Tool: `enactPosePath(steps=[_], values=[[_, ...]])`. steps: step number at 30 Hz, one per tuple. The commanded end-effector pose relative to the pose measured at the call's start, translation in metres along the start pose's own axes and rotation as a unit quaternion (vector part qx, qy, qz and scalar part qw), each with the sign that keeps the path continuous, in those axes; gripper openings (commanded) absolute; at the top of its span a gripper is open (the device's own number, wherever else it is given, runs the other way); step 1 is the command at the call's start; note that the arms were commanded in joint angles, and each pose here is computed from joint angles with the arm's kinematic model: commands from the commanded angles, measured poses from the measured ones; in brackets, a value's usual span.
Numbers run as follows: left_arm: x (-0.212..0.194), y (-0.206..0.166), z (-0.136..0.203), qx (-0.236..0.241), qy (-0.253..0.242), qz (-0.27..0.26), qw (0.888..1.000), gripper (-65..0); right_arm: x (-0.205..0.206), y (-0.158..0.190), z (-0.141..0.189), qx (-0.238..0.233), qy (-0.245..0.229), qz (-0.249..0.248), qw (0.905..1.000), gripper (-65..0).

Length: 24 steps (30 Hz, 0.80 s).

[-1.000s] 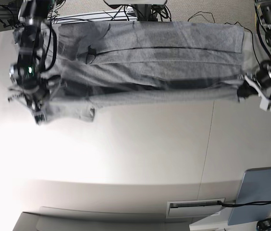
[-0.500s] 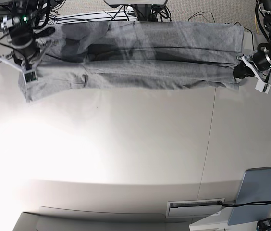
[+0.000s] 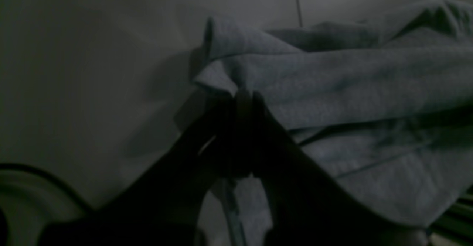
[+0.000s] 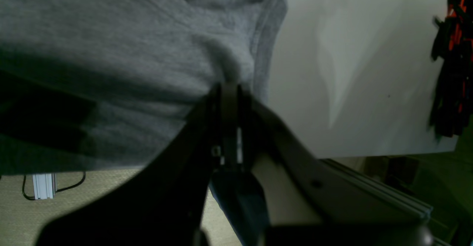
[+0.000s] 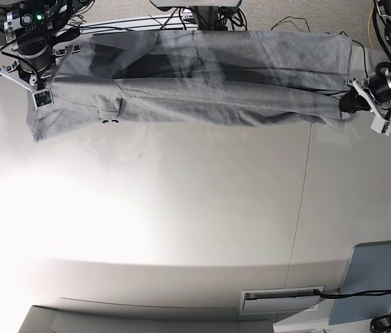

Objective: Fold the T-shirt properly
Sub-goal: 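Lift the hem with both grippers and fold it over toward the collar, then release the hem and reposition both grippers at the folded strip's ends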

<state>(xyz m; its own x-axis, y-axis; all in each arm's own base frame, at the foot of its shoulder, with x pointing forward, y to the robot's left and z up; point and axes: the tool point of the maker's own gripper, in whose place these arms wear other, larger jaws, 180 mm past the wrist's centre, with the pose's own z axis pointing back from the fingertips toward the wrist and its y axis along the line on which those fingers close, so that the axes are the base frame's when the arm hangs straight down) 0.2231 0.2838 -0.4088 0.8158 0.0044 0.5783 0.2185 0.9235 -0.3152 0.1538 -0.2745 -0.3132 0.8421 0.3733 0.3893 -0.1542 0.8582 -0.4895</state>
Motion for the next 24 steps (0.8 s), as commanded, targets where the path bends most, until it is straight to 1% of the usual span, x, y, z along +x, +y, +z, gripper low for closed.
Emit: enactPosePath(steps=[1, 4, 8, 12, 15, 19, 24], values=[[0.018, 0.005, 0.010, 0.006, -0.015, -0.018, 1.000, -65.0, 0.003, -0.010, 0.004, -0.021, -0.006, 0.005, 0.9997, -65.0], [0.023, 0.000, 0.015, 0.002, -0.010, -0.021, 1.000, -65.0, 0.003, -0.010, 0.004, -0.021, -0.005, 0.005, 0.9997, -65.0], [0.029, -0.007, 0.024, 0.013, -0.010, -0.035, 0.999, -65.0, 0.003, -0.011, 0.004, -0.022, -0.004, 0.005, 0.9997, -65.0], [0.037, -0.005, 0.046, 0.051, -0.023, -0.056, 0.997, -65.0, 0.001, -0.014, 0.004, -0.032, -0.001, 0.008, 0.9995, -65.0], [0.034, -0.002, 0.057, 0.062, -0.025, -0.059, 0.996, -65.0, 0.001, -0.015, 0.004, -0.033, -0.001, 0.009, 0.9994, -65.0], [0.021, -0.004, 0.057, 0.060, -0.014, -0.049, 0.997, -65.0, 0.001, -0.015, 0.004, -0.033, 0.001, 0.009, 0.9994, -65.0], [0.014, -0.011, 0.050, 0.051, -0.020, -0.032, 0.998, -65.0, -0.004, -0.015, 0.004, -0.033, 0.014, 0.008, 0.9993, -65.0]])
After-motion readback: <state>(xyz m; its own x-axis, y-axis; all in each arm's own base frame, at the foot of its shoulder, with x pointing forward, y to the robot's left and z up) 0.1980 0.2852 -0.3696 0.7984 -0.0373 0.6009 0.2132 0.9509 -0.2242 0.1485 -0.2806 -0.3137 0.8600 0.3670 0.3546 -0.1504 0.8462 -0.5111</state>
